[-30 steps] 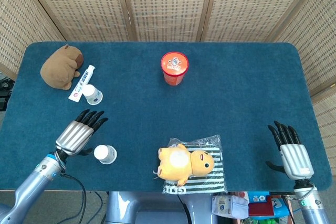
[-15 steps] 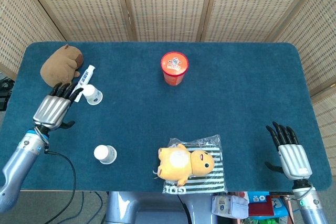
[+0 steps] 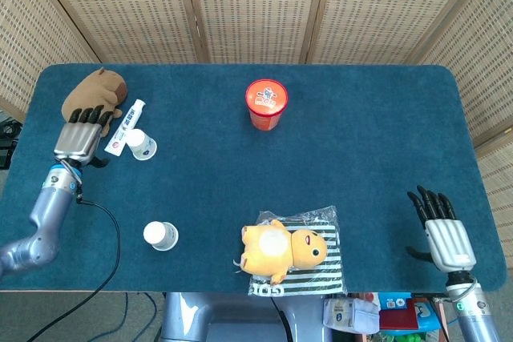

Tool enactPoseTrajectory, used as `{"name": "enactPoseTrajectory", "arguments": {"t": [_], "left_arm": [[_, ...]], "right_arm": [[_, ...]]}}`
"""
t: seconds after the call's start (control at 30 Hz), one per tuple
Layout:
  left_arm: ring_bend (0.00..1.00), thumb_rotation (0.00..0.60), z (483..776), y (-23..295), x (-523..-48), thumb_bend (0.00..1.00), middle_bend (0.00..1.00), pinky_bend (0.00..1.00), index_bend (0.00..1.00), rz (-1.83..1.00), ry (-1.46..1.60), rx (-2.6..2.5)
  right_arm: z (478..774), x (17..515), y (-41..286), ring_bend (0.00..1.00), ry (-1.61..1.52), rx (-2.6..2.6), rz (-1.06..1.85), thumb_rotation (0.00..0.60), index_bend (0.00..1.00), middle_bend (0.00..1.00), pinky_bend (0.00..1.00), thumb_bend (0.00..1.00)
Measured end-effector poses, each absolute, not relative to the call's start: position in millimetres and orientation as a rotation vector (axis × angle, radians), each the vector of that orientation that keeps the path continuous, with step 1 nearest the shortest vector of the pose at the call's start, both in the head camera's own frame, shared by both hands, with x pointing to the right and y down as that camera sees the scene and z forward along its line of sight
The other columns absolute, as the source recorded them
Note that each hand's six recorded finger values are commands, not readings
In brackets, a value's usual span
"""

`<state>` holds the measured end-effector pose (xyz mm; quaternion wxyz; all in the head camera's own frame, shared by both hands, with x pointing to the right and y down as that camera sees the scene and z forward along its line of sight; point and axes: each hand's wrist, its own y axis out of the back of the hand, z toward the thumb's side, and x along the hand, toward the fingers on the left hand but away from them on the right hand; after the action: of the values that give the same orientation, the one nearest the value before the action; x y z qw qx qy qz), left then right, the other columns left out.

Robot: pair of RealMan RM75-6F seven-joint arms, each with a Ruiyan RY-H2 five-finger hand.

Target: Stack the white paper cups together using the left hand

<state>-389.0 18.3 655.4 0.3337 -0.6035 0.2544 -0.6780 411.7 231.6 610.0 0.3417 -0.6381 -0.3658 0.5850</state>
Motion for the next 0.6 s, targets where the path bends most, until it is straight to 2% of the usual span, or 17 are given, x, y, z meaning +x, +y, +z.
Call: {"name": "enactPoseTrajectory", "arguments": {"t": [0.17,0.6], "left_arm": [[0.00,0.600,673.8,10.7,-375.3,0.24,0.00,0.00,0.09,-1.794,0.645,-1.599],[0.00,0.600,695.7,5.0,-361.7,0.24,0.00,0.00,0.16,-1.843,0.633,-1.597]], "right_arm": [[611.5,414.2,230.9,0.00,-0.956,-1.658,1.531,0.600,0.00,0.00,0.00,0.00],[611.2,417.0,230.2,0.00,-0.965,-1.658,1.535,0.600,0.00,0.00,0.00,0.00]]}}
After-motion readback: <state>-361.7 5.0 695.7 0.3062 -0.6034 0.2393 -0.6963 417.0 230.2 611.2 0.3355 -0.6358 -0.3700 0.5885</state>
